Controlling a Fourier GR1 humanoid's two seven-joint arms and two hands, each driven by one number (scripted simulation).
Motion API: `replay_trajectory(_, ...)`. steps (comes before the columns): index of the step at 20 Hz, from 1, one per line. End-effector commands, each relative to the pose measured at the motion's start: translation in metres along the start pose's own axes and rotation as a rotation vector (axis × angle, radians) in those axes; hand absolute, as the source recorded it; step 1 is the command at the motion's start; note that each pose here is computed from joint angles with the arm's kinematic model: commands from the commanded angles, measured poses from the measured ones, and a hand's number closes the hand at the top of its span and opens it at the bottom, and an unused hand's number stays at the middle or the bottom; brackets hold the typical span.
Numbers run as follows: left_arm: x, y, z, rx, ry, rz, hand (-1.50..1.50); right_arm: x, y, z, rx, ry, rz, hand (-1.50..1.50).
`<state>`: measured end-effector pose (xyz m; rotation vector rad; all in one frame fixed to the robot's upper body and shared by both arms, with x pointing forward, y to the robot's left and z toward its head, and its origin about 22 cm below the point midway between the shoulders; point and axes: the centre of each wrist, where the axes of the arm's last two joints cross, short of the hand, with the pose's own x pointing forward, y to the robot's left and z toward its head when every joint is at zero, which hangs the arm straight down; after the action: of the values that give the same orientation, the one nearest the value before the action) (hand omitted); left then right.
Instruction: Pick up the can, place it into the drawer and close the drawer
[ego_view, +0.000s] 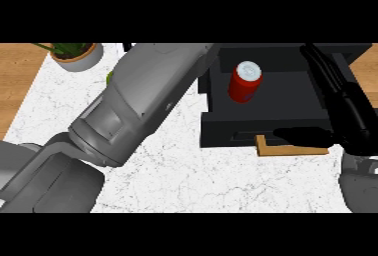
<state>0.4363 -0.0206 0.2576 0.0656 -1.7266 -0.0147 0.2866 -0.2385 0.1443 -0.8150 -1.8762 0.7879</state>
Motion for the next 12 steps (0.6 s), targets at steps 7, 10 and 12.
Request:
replay_trajectory(7, 0.008, 0.018, -0.008, -0.022, 0.012, 0.036, -1.5, -0.028, 0.071, -0.039, 0.061, -0.004, 0.214, -1.5)
replay_trajectory(10, 0.009, 0.027, -0.013, 0.028, 0.004, 0.016, -1.5, -0.022, 0.101, -0.05, 0.048, -0.019, 0.235, -1.5)
replay_trajectory(12, 0.004, 0.037, -0.016, 0.012, -0.003, 0.002, -1.5, -0.027, 0.117, -0.052, 0.056, -0.013, 0.256, -1.5)
